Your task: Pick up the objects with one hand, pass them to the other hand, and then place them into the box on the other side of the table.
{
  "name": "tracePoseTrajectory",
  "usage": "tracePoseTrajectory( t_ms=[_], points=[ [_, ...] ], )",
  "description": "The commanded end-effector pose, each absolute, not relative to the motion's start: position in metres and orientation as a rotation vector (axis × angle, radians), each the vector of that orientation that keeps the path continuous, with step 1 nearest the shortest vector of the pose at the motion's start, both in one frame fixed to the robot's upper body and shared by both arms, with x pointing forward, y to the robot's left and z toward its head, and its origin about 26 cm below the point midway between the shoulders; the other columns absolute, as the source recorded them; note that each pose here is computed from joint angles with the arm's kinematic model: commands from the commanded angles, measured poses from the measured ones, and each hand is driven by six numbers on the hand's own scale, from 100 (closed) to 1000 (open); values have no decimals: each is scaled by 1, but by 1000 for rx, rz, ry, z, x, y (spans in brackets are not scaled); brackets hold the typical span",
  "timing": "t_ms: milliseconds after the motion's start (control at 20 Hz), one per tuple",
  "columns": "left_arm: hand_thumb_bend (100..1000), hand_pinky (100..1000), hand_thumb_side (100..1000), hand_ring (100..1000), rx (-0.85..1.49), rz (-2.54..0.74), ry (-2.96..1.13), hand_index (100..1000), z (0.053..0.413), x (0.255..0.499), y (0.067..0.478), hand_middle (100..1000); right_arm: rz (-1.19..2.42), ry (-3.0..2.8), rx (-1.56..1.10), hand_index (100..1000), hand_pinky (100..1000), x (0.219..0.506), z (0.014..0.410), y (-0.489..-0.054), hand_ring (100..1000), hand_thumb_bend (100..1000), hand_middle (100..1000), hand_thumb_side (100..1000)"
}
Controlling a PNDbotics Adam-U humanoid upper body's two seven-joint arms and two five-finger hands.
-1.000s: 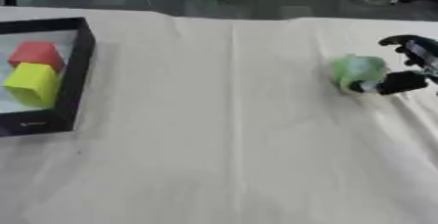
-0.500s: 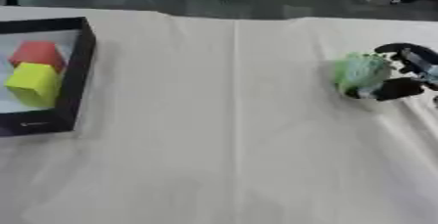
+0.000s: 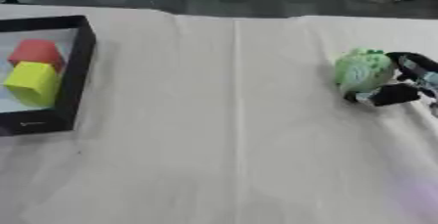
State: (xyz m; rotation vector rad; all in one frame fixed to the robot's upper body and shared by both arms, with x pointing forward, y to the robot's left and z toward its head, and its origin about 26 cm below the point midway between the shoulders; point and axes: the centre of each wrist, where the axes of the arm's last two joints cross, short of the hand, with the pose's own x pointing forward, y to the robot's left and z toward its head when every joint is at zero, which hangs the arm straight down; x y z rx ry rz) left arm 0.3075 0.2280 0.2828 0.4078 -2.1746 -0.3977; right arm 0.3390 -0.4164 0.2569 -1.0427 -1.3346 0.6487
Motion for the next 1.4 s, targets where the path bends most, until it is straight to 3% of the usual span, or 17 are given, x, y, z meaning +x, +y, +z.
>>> tracePoseTrajectory(
  t_ms=[50, 400, 650, 950, 1400],
  points=[
    [100, 810, 624, 665, 432, -395, -2202, 714, 290, 304, 231, 613, 627, -1366, -1062, 730, 823, 336, 267, -418, 882, 549, 762, 225],
    [100, 815, 626, 668, 438, -401, -2192, 715, 289, 304, 232, 616, 561, -1451, -1022, 663, 802, 333, 270, -412, 864, 490, 731, 109],
    [100, 816, 627, 658, 442, -408, -2182, 716, 288, 304, 233, 617, 521, -1495, -974, 631, 798, 331, 272, -407, 860, 459, 719, 100],
    [100, 817, 622, 653, 446, -414, -2173, 716, 288, 304, 235, 617, 499, -1548, -926, 508, 779, 327, 277, -397, 857, 429, 693, 100],
    [100, 816, 604, 654, 469, -410, -2145, 716, 283, 304, 241, 618, 510, -1632, -838, 487, 755, 320, 287, -369, 826, 411, 632, 100]
  ],
)
